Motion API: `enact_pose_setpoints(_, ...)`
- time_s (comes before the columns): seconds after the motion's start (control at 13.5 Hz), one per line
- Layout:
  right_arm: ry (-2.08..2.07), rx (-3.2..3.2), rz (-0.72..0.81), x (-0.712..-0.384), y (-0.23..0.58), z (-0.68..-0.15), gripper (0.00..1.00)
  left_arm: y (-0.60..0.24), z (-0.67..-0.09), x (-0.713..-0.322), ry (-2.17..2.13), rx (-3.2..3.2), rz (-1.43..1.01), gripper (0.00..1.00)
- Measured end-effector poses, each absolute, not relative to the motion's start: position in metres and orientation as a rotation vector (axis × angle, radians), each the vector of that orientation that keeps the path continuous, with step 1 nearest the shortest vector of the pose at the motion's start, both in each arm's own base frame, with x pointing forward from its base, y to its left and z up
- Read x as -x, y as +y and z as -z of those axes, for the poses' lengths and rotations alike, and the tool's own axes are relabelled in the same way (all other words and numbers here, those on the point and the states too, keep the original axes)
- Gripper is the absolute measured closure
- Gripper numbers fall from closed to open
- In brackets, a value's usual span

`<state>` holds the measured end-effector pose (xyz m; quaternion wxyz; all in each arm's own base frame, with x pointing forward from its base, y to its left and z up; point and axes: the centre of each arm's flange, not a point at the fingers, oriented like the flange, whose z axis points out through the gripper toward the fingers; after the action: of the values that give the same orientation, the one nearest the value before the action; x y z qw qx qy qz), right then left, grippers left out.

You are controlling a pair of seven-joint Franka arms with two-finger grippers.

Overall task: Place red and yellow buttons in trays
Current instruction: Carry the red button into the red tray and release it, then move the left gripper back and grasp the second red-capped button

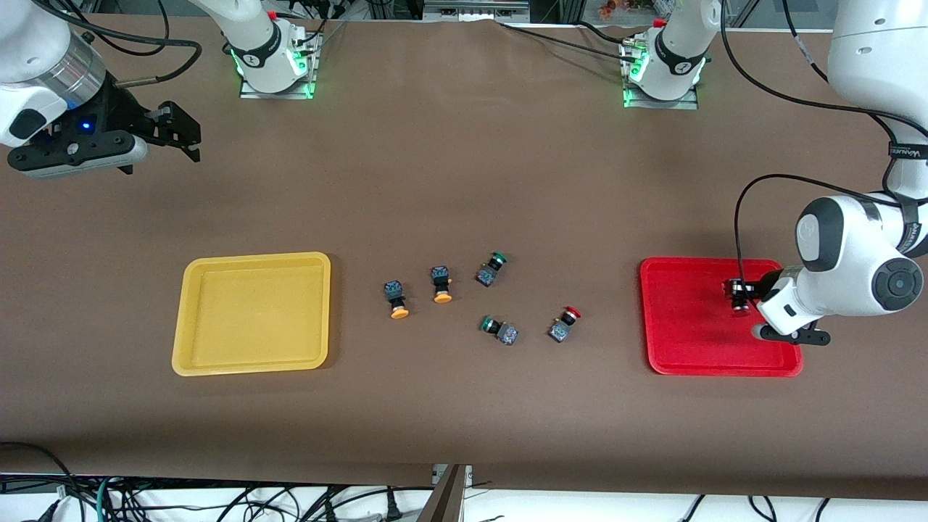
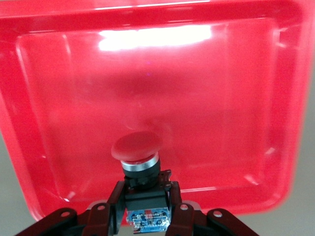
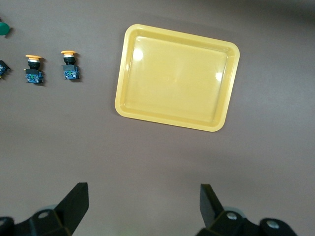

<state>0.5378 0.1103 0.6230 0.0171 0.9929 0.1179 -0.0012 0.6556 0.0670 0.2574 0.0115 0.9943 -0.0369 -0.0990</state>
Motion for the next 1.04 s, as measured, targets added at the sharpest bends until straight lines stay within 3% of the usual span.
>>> enact_pose_setpoints(0.74,0.367,-3.085,0.008,-0.539,0.111,-0.621,0.0,0.133,-0.202,-0.639,-0.203,-3.105,0.228,0.6)
enact_pose_setpoints(1.04,0.368,-3.085,0.01,-0.539,0.111,-0.62,0.0,0.122,-0.213,-0.65,-0.237,-3.102,0.178,0.25)
